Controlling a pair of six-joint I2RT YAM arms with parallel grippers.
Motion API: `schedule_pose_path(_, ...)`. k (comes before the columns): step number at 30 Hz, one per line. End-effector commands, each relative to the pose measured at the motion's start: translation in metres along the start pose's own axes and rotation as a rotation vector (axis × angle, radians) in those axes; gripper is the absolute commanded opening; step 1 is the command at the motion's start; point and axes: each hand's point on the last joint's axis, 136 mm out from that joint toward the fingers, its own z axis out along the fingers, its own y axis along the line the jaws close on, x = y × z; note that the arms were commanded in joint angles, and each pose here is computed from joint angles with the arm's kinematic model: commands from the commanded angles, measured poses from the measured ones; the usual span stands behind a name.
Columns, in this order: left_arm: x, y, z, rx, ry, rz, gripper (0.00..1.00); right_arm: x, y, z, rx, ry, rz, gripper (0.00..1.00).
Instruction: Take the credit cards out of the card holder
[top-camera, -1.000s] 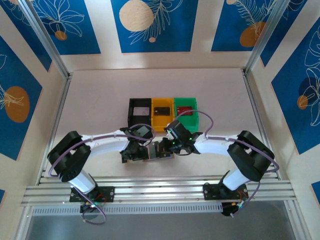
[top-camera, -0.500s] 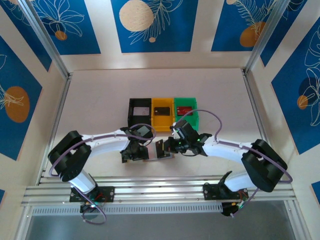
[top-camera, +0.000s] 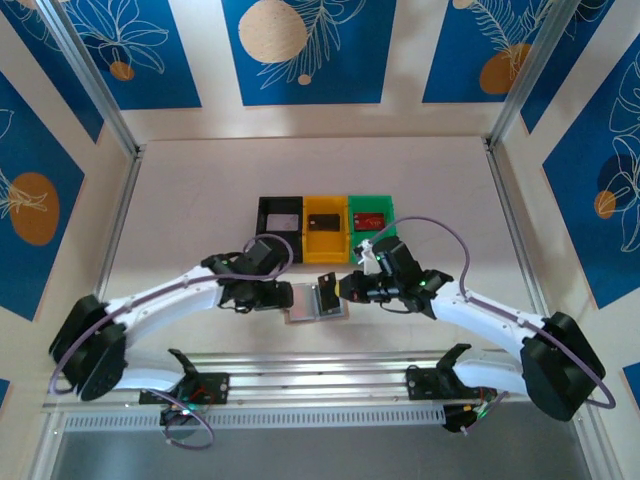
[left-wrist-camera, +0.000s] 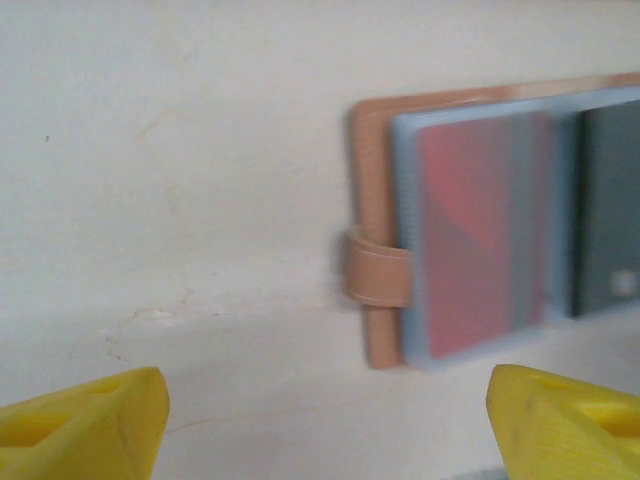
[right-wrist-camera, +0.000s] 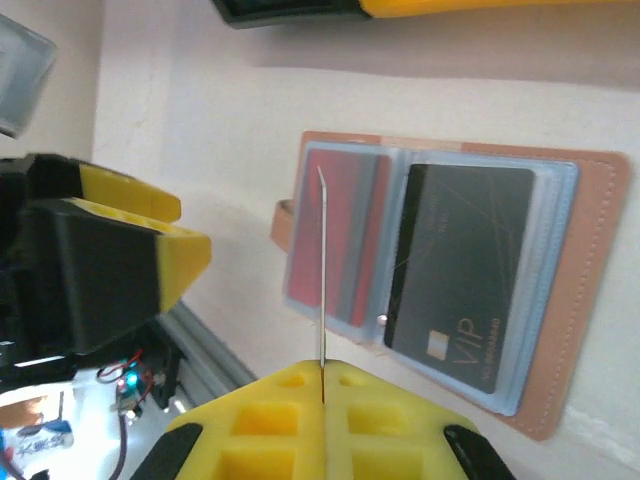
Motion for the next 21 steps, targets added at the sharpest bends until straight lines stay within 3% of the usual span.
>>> schedule_pose_path(1,-0.007,-0.025,-0.023,0.148,-0.051,0.133,0.85,0.016,0.02,-0.007,-0.137,0.079,-0.059,0.0)
schedule_pose_path(14,0.008,-0.079,-0.054,0.501,-0.034,0.246,0.88,0.04,0.07,-0.023,-0.431,0.216,-0.174,0.0)
schedule_pose_path(21,0.013,-0.102,-0.064,0.665,-0.019,0.237,0.78,0.05,0.082,-0.021,-0.469,0.27,-0.211,0.0)
